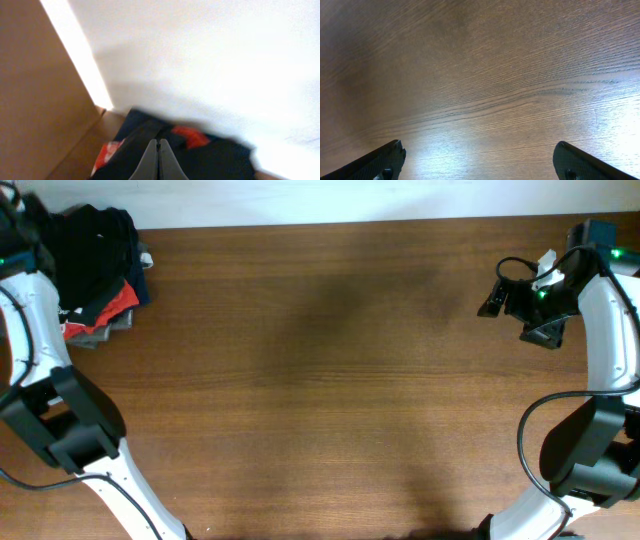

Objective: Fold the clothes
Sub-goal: 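Press the stack top with the left gripper and pull it back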

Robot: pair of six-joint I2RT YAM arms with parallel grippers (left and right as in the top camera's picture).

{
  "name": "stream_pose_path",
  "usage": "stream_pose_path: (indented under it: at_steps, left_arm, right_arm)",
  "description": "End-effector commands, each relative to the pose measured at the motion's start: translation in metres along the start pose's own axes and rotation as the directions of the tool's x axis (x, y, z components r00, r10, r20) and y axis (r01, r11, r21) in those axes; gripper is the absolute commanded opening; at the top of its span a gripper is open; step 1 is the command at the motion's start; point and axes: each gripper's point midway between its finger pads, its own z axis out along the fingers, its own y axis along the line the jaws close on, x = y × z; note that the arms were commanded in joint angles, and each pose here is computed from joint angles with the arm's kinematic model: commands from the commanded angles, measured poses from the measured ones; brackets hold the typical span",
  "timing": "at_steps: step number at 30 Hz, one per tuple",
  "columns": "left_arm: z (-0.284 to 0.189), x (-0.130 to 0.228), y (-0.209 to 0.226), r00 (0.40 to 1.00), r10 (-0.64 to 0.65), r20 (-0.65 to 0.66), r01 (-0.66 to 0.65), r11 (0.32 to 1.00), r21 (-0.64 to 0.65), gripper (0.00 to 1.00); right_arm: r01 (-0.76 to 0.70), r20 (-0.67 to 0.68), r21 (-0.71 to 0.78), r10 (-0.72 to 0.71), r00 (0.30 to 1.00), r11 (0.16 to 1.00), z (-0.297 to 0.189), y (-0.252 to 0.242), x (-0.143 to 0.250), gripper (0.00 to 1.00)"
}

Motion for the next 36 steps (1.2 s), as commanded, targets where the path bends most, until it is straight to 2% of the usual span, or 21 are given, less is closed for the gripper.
stream_pose_path:
  at_steps: [1, 6, 10, 13, 17, 20, 22, 25, 27, 29, 31, 32, 33, 35, 36]
  left_arm:
    - [-0.007, -0.009, -0.023, 1.000, 0.021, 0.014, -0.021, 0.999, 0.030, 0.01]
    - [0.017, 0.034, -0.033, 0.998, 0.034, -0.057, -0.033, 0.999, 0.022, 0.01]
    - [0.040, 0.085, -0.026, 0.988, 0.045, -0.147, -0.051, 0.998, -0.036, 0.05]
    - [0.053, 0.126, -0.029, 0.973, 0.054, -0.226, -0.062, 0.998, -0.027, 0.09]
    - [0.065, 0.177, -0.032, 0.946, 0.066, -0.318, -0.075, 0.997, -0.017, 0.09]
    - [0.066, 0.187, -0.032, 0.939, 0.068, -0.337, -0.077, 0.997, -0.014, 0.11]
    - [0.065, 0.180, -0.032, 0.943, 0.066, -0.325, -0.075, 0.997, -0.015, 0.19]
    - [0.059, 0.154, -0.031, 0.957, 0.061, -0.284, -0.069, 0.997, -0.019, 0.19]
    - [0.049, 0.124, -0.030, 0.969, 0.055, -0.241, -0.062, 0.998, -0.021, 0.20]
    - [0.033, 0.090, -0.030, 0.979, 0.052, -0.197, -0.057, 0.998, -0.021, 0.34]
    - [0.012, 0.052, -0.032, 0.988, 0.039, -0.148, -0.040, 0.999, -0.004, 0.55]
    - [0.000, 0.034, -0.034, 0.992, 0.033, -0.125, -0.032, 0.999, 0.013, 0.74]
    - [-0.015, 0.013, -0.038, 0.995, 0.028, -0.098, -0.024, 0.999, 0.041, 0.99]
    - [-0.044, -0.020, -0.045, 0.998, 0.024, -0.059, -0.018, 0.994, 0.104, 0.99]
    - [-0.059, -0.035, -0.050, 0.999, 0.022, -0.043, -0.016, 0.990, 0.143, 0.99]
  right_arm:
    - [0.000, -0.024, 0.013, 0.000, 1.000, 1.000, 0.006, -0.001, 0.005, 0.99]
    - [-0.001, -0.028, 0.014, 0.001, 1.000, 1.000, 0.006, -0.001, 0.006, 0.99]
    - [0.000, -0.028, 0.015, 0.001, 1.000, 1.000, 0.006, -0.001, 0.006, 0.99]
    - [0.000, -0.027, 0.014, 0.001, 1.000, 1.000, 0.006, -0.001, 0.006, 0.99]
    - [0.000, -0.026, 0.014, 0.001, 1.000, 1.000, 0.006, -0.001, 0.005, 0.99]
    - [-0.002, -0.030, 0.014, 0.002, 1.000, 1.000, 0.006, -0.001, 0.006, 0.99]
    - [-0.005, -0.040, 0.013, 0.005, 0.999, 1.000, 0.006, -0.001, 0.009, 0.99]
    - [-0.010, -0.056, -0.007, 0.009, 0.998, 1.000, 0.006, 0.002, 0.013, 0.99]
    - [-0.011, -0.062, -0.026, 0.010, 0.998, 1.000, 0.006, 0.006, 0.014, 0.99]
    - [-0.013, -0.065, -0.045, 0.010, 0.998, 0.999, 0.006, 0.009, 0.014, 0.99]
    - [-0.012, -0.063, -0.058, 0.008, 0.998, 0.998, 0.006, 0.011, 0.014, 0.99]
    - [-0.012, -0.063, -0.069, 0.007, 0.998, 0.998, 0.005, 0.013, 0.013, 0.99]
    - [-0.012, -0.064, -0.087, 0.006, 0.998, 0.996, 0.005, 0.016, 0.014, 0.99]
    - [-0.005, -0.068, -0.129, -0.004, 0.998, 0.992, 0.003, 0.024, 0.015, 0.98]
    - [0.019, -0.065, -0.162, -0.030, 0.997, 0.987, 0.001, 0.029, 0.016, 0.94]
